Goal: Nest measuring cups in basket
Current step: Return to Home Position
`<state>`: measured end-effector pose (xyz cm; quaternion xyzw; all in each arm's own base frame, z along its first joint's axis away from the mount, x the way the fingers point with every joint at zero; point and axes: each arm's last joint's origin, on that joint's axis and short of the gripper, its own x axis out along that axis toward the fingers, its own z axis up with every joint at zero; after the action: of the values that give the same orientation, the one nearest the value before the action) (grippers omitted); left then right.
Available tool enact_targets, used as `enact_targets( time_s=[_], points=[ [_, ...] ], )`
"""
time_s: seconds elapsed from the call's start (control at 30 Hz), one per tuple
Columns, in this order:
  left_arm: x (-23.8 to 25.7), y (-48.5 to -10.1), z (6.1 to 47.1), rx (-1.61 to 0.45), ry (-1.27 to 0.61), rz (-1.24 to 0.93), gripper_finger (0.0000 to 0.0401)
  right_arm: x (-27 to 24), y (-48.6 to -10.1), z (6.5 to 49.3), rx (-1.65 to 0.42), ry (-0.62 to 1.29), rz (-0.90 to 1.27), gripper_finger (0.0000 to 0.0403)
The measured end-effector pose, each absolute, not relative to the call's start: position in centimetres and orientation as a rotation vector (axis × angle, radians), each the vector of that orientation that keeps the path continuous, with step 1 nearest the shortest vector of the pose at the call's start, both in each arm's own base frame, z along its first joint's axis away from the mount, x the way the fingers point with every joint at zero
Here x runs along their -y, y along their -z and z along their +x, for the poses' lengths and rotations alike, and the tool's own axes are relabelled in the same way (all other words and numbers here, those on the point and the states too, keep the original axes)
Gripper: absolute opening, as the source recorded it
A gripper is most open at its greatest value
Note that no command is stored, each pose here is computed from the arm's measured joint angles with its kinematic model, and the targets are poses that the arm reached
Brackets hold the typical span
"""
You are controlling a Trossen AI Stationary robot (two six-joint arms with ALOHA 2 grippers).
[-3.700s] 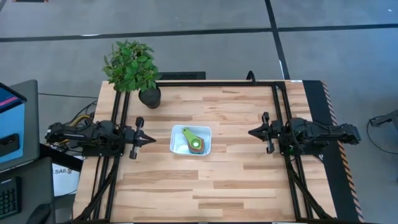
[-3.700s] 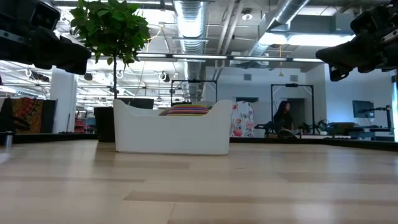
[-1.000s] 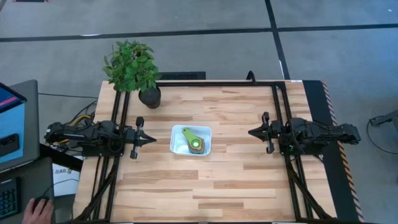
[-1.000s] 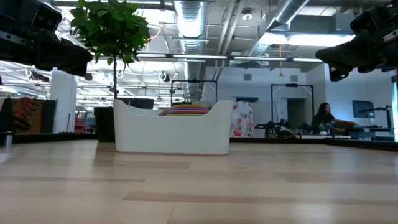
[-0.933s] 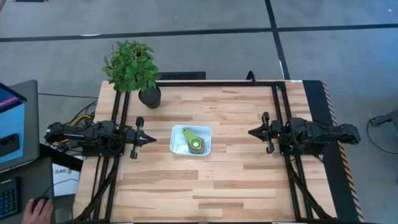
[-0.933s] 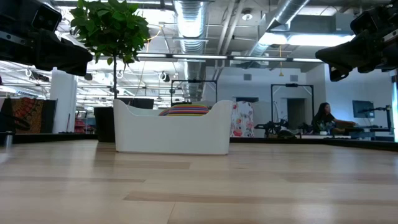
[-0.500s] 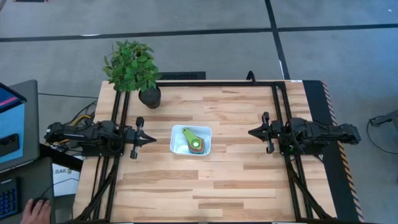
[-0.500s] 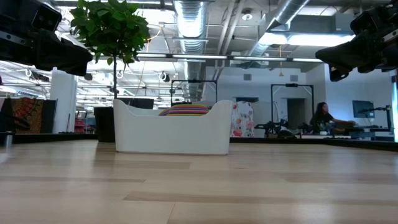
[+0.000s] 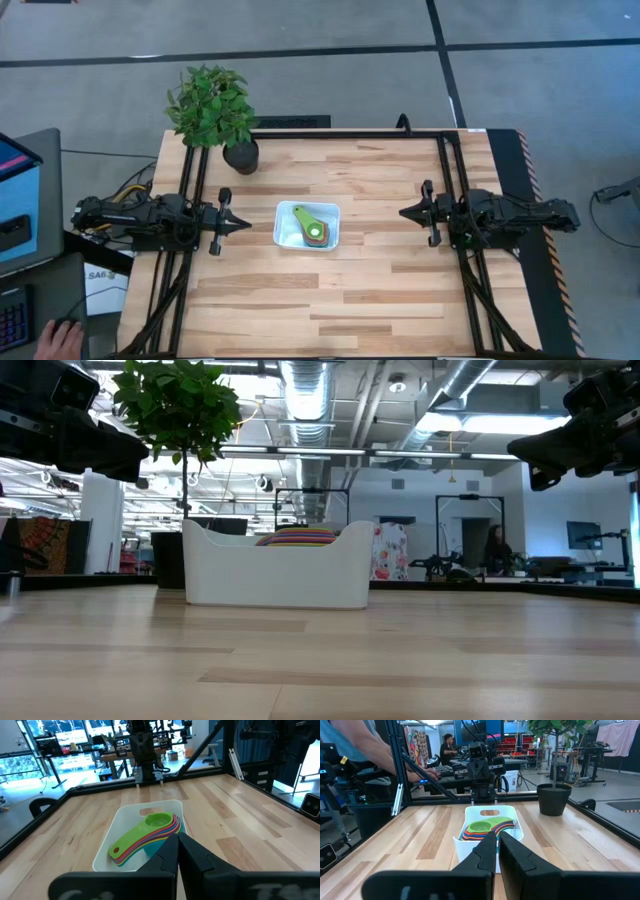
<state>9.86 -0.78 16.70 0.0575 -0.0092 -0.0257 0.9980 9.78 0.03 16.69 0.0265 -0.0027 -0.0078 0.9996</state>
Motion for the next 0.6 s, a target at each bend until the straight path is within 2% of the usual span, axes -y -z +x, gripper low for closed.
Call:
enact_targets(
  time_s=[0.6],
  points=[
    [0.78,-16.7,9.86,0.018,0.051,0.115,0.0,-0.03,-16.69,9.78,0.005,0.016,0.053,0.0045]
  ],
)
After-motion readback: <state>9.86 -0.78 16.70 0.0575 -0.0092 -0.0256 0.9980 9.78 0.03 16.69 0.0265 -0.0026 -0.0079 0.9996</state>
